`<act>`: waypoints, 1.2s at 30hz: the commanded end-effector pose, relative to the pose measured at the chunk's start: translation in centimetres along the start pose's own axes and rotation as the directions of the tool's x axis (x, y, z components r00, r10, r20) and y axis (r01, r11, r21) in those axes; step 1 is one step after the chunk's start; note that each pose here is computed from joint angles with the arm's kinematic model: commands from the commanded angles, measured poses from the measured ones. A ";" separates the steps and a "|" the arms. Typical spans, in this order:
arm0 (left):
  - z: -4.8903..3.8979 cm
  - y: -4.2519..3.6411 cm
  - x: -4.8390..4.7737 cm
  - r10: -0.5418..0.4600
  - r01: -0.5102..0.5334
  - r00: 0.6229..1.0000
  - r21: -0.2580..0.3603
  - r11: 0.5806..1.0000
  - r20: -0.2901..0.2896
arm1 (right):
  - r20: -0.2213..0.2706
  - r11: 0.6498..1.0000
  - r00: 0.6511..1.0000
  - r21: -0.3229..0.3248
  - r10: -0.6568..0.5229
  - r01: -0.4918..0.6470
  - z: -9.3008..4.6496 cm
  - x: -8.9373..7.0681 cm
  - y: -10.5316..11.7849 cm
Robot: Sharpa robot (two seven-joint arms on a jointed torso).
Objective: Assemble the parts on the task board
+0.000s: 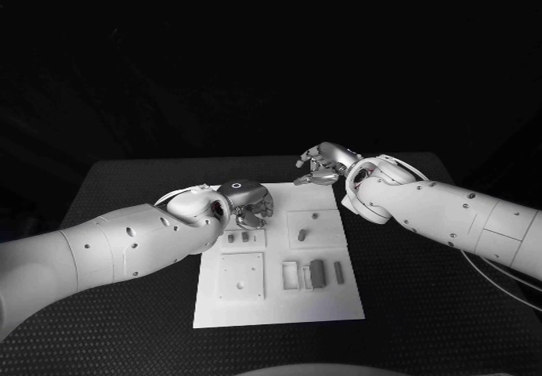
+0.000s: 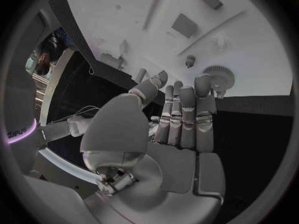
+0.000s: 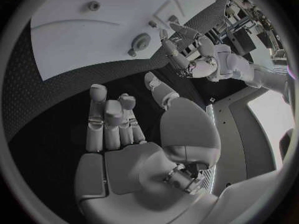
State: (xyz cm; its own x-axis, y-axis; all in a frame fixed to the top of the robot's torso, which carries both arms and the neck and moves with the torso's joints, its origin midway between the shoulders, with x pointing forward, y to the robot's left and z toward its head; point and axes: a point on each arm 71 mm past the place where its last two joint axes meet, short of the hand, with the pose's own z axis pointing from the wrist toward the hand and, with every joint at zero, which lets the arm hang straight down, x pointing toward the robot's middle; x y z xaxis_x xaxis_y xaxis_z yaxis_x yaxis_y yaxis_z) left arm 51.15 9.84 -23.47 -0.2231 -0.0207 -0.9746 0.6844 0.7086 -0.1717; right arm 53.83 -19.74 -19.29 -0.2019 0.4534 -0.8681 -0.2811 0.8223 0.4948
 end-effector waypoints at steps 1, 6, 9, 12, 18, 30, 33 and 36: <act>0.10 -0.10 0.27 0.062 -0.062 0.998 0.015 0.998 -0.006 | 0.001 1.000 1.000 -0.007 0.003 -0.003 0.0 0.0 0.2; 0.26 0.29 0.53 0.072 -0.072 0.997 -0.003 0.997 -0.013 | 0.001 1.000 1.000 -0.008 0.003 -0.003 0.0 0.1 0.2; 0.45 0.59 0.79 0.085 -0.085 0.996 -0.019 0.996 -0.029 | 0.000 1.000 1.000 -0.009 0.003 -0.003 0.0 0.1 0.2; 0.50 0.86 0.99 0.090 -0.091 0.995 -0.029 0.995 -0.030 | 0.000 1.000 1.000 -0.010 0.004 -0.004 0.0 0.1 0.3; 0.59 1.27 1.23 0.095 -0.097 0.995 -0.043 0.994 -0.034 | -0.002 1.000 1.000 -0.010 0.004 -0.004 0.0 0.1 0.3; 0.75 1.35 1.49 0.090 -0.092 0.995 -0.036 0.995 -0.043 | -0.007 1.000 1.000 -0.010 0.004 -0.004 0.0 0.1 0.3; 0.85 1.30 1.55 0.090 -0.092 0.995 -0.036 0.995 -0.046 | -0.006 1.000 1.000 -0.009 0.004 -0.004 0.0 0.1 0.3; 0.97 1.28 1.54 0.091 -0.093 0.995 -0.037 0.995 -0.044 | -0.006 1.000 1.000 -0.010 0.004 -0.004 0.0 0.1 0.3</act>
State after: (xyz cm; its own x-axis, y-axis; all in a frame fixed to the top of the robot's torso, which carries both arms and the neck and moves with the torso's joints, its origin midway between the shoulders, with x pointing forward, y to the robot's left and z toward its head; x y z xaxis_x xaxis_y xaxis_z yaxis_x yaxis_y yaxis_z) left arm 52.44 10.27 -25.27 -0.1861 0.0666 -0.9803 0.6661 0.7419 -0.0761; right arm 53.76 -19.58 -19.26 -0.2042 0.4552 -0.8667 -0.2838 0.8198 0.4974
